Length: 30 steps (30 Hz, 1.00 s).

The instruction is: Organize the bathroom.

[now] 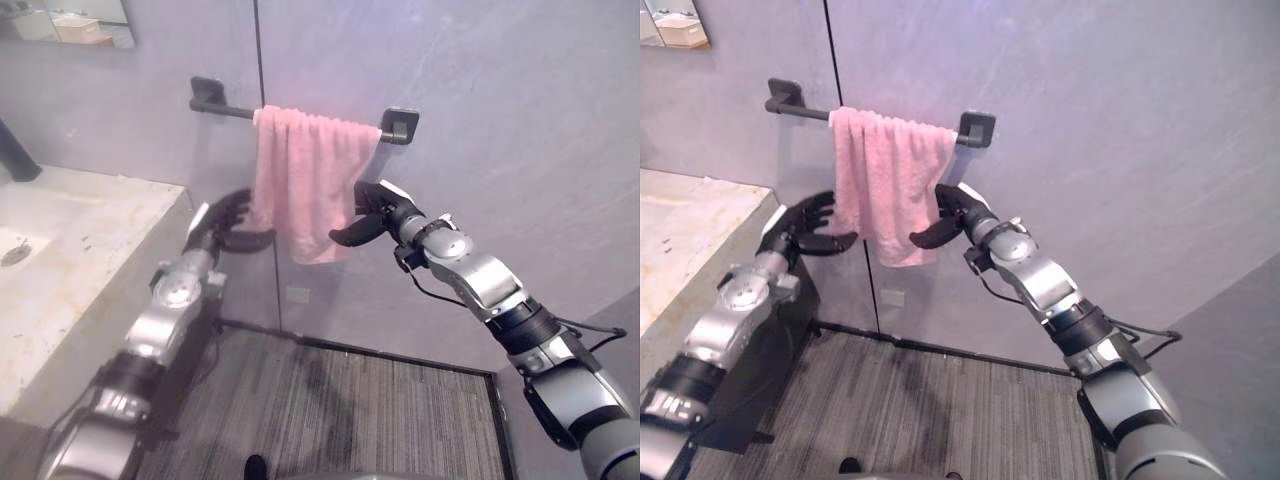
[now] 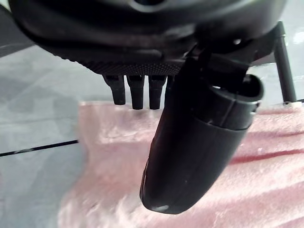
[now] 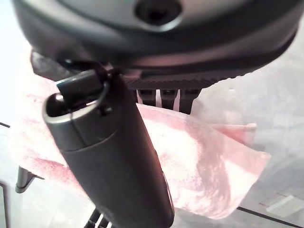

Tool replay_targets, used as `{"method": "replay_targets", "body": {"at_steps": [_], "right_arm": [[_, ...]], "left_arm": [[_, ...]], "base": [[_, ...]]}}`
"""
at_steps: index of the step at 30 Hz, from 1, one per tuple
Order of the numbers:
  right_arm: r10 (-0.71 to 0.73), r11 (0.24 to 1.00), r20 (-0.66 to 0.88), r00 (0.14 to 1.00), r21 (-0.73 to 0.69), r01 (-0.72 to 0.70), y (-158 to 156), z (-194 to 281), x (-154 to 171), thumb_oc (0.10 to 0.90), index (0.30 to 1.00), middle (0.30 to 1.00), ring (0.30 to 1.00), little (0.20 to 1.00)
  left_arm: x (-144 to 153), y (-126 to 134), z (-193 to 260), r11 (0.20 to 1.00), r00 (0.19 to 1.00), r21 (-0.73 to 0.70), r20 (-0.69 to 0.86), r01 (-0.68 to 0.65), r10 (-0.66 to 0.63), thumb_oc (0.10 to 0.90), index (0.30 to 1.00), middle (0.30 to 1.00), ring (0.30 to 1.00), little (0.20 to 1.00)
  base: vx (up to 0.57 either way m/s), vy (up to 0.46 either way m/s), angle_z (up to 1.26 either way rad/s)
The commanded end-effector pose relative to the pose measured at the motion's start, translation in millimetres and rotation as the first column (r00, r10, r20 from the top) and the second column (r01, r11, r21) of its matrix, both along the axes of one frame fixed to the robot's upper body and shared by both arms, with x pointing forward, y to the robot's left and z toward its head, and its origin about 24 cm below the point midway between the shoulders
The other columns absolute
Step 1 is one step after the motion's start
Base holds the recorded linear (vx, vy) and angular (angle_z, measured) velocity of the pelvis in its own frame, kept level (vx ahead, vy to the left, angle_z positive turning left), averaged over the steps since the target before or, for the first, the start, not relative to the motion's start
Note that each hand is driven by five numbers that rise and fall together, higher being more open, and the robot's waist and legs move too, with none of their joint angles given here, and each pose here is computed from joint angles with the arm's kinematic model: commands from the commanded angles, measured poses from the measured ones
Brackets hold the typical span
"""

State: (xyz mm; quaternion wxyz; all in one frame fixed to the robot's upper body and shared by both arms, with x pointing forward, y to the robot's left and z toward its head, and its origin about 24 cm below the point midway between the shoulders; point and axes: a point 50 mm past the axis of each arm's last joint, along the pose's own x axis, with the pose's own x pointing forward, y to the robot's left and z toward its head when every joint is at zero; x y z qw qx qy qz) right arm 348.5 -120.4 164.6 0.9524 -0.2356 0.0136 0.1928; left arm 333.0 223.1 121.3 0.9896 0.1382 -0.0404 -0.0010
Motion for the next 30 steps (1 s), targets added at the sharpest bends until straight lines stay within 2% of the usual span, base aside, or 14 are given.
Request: {"method": "replay_targets", "body": {"at_steps": [1,7,12,17,23,30], "right_arm": [[0.003,1.0,0.193,0.981,0.02,-0.007,10.5,52.9,9.9,0.8,0.9,0.9,0.9,0.9],[-0.014,1.0,0.174,0.985,0.002,0.014,3.4,48.5,10.7,0.8,0.9,0.9,0.9,0.9],[-0.04,0.999,0.141,0.989,0.006,0.039,0.6,42.6,13.3,0.8,0.9,0.9,0.9,0.9],[-0.057,0.998,0.132,0.99,0.021,0.054,-0.8,40.0,13.4,0.8,0.9,0.9,0.9,0.9],[-0.042,0.999,0.14,0.989,0.034,0.038,5.5,42.1,13.2,0.8,0.9,0.9,0.9,0.9],[-0.017,0.999,0.151,0.988,0.029,0.013,13.1,46.8,15.4,0.8,0.9,0.9,0.9,0.9]], "left_arm": [[11.2,-5.8,71.7,0.997,0.949,0.066,0.31,0.042,-0.061,0.8,0.9,0.9,0.9,0.9],[6.2,21.0,97.2,0.995,0.921,0.088,0.389,-0.042,0.005,0.8,0.9,0.9,0.9,0.9],[5.9,31.3,110.8,0.993,0.918,0.118,0.396,-0.027,-0.022,0.8,0.9,0.9,0.9,0.9],[7.2,26.2,106.1,0.992,0.941,0.11,0.324,0.066,-0.098,0.8,0.9,0.9,0.9,0.9],[13.8,5.6,84.0,0.976,0.96,0.082,0.182,0.202,-0.214,0.8,0.9,0.9,0.9,0.9],[22.9,-2.0,79.3,0.974,0.964,0.092,0.148,0.207,-0.219,0.8,0.9,0.9,0.9,0.9]], "base": [[0.0,0.0,0.0],[0.0,0.0,0.0],[0.0,0.002,0.01],[-0.01,0.002,0.01],[0.0,0.0,0.0],[0.0,0.005,-0.02]]}}
